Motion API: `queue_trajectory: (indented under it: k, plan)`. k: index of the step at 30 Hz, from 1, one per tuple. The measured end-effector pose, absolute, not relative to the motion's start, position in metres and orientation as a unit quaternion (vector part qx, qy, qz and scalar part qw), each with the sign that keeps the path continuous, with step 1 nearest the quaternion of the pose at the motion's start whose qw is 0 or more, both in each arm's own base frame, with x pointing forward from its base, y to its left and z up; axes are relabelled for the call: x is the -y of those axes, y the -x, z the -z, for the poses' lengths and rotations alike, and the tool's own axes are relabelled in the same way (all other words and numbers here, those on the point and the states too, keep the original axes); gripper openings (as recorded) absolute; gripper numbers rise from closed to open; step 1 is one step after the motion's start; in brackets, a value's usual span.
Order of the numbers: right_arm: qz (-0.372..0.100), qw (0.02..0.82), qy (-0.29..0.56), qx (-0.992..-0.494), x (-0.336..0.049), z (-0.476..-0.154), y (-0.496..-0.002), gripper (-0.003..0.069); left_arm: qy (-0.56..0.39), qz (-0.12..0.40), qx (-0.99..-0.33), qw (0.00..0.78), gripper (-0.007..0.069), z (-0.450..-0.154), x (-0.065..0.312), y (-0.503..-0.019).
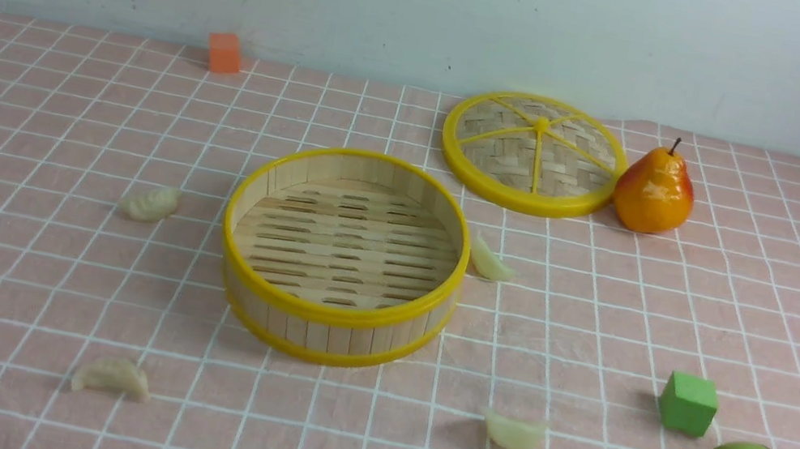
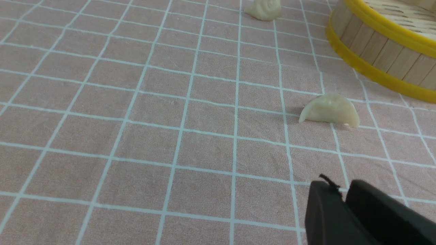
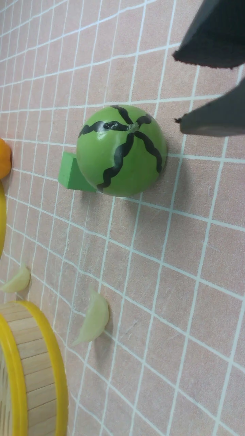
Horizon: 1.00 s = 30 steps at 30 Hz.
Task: Put the dumplings into the steamer on the table with the pink tablecloth.
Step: 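Reach for and grasp a dumpling on the table with the left gripper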
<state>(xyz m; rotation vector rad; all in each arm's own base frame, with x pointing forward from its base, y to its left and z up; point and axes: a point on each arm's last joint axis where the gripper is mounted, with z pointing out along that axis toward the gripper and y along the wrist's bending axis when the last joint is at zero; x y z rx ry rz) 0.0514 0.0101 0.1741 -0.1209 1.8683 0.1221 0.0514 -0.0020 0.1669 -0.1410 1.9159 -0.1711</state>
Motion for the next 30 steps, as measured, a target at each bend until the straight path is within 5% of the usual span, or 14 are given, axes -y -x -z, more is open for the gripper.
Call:
queue_trajectory:
  k: [30]
  plan:
    - [-0.047, 0.593, 0.055, -0.802, -0.0096, -0.1744, -0.0516, 0.0239, 0.055, 0.068, -0.811, 0.578, 0.0111, -0.1685, 0.0015, -0.0520]
